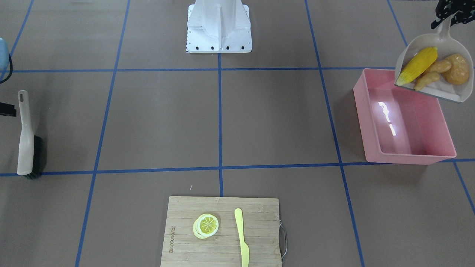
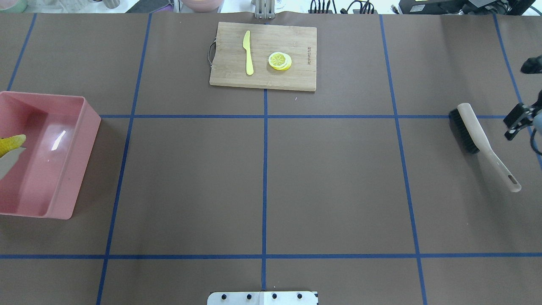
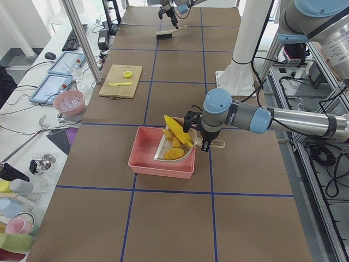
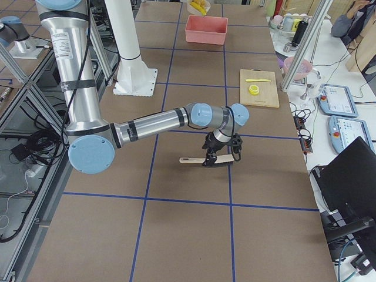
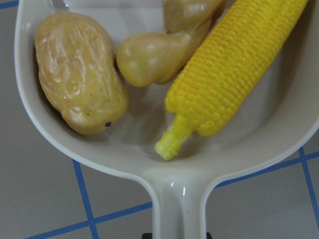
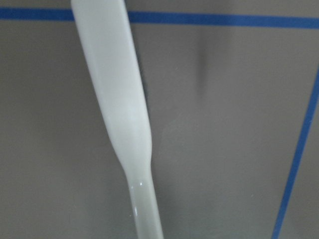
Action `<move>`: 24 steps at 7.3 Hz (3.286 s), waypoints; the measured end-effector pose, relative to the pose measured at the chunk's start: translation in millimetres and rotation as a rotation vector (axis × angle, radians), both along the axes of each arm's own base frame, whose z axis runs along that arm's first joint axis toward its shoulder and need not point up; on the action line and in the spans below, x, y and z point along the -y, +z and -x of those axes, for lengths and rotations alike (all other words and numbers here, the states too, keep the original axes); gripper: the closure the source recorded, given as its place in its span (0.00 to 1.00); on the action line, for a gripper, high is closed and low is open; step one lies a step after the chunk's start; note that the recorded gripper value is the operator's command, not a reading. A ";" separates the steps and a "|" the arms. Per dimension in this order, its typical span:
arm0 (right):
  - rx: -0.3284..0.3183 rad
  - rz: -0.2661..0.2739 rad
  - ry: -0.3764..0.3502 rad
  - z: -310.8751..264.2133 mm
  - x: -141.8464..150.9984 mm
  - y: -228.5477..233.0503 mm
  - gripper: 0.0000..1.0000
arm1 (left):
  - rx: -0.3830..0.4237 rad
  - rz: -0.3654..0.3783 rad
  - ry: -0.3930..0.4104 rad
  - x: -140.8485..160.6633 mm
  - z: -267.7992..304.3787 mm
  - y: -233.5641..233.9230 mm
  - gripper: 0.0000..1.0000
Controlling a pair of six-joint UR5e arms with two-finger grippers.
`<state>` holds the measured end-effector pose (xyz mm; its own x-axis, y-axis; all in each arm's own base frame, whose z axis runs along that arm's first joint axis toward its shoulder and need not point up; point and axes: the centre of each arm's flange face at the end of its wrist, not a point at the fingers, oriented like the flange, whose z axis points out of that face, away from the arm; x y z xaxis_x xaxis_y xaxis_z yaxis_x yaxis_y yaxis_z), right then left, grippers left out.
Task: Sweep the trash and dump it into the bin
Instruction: 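Tilt the dustpan into the pink bin with the left gripper to dump the food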
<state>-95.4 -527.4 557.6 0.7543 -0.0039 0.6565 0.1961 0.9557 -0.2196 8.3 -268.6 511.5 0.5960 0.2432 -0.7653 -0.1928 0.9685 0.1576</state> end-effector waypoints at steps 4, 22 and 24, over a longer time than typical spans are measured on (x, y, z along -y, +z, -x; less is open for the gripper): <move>0.002 -0.152 0.090 -142.8 -60.5 80.3 0.00 | 0.022 0.083 0.076 12.9 -25.4 -5.2 1.00; -0.076 -0.157 0.214 -155.3 -85.8 103.8 0.00 | 0.134 0.338 0.210 -18.1 -44.7 -69.8 1.00; -0.075 -0.157 0.215 -155.2 -85.7 103.3 0.00 | 0.183 0.223 0.160 -7.1 -27.2 -79.0 1.00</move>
<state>59.9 -441.7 660.9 0.7954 0.0639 0.6027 -0.0258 0.9971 -0.0716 35.4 -261.5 432.5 0.6967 0.1828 -0.6937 -0.3504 0.9305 -0.1067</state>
